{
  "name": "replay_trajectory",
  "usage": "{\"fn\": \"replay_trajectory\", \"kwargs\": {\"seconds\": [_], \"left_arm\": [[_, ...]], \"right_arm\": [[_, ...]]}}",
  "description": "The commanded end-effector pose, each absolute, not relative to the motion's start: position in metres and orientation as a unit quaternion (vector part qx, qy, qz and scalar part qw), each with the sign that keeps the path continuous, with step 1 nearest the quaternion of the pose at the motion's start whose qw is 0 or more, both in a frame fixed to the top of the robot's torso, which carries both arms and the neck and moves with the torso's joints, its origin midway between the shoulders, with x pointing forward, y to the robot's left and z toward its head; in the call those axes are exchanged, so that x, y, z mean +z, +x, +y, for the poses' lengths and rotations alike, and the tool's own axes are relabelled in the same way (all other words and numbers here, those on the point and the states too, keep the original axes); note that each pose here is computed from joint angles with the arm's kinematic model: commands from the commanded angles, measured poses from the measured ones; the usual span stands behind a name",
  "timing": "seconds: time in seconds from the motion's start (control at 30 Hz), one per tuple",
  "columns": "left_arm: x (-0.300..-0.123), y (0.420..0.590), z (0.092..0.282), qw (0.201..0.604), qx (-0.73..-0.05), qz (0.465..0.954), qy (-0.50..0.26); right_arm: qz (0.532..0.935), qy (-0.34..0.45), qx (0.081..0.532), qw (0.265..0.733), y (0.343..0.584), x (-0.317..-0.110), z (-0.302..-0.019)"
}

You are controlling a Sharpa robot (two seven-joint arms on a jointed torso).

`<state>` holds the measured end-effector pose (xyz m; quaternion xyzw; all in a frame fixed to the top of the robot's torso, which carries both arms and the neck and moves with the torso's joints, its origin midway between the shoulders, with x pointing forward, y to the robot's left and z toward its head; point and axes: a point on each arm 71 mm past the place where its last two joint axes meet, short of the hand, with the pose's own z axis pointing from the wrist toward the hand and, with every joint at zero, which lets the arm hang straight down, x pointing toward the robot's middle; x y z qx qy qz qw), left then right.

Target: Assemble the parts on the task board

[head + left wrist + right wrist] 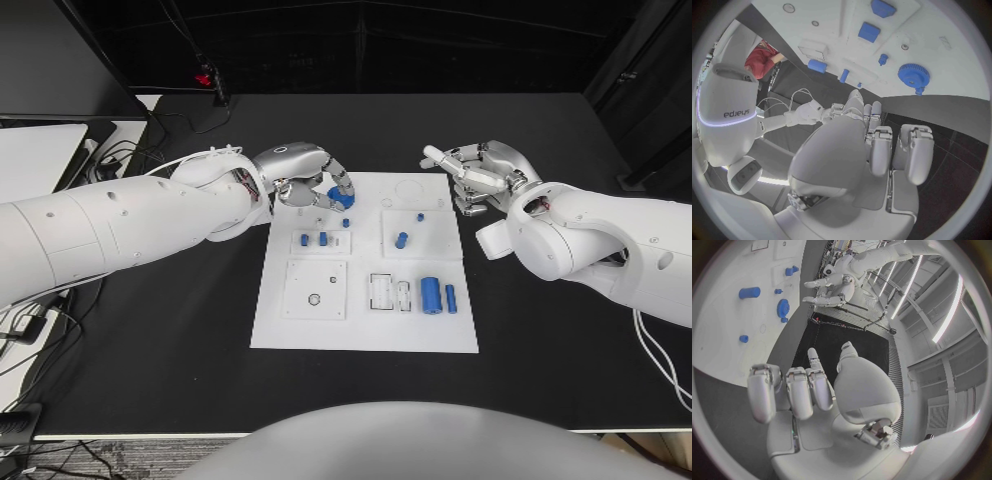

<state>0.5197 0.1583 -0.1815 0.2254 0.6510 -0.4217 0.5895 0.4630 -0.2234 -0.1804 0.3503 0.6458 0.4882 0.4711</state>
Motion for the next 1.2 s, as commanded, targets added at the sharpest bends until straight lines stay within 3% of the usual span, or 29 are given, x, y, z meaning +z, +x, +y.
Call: {"fn": "replay_trajectory", "kwargs": {"seconds": [0.03,0.4,1.2], "left_arm": [[-0.187,0.517,0.152,0.588,-0.396,0.641,0.292],[-0.198,0.520,0.145,0.587,-0.359,0.649,0.326],[-0.205,0.532,0.137,0.572,-0.328,0.676,0.329]], "right_arm": [[0.638,0.344,0.496,0.479,0.463,-0.178,-0.223],[0.640,0.345,0.495,0.475,0.463,-0.179,-0.222],[0.643,0.345,0.495,0.472,0.463,-0.180,-0.221]]}}
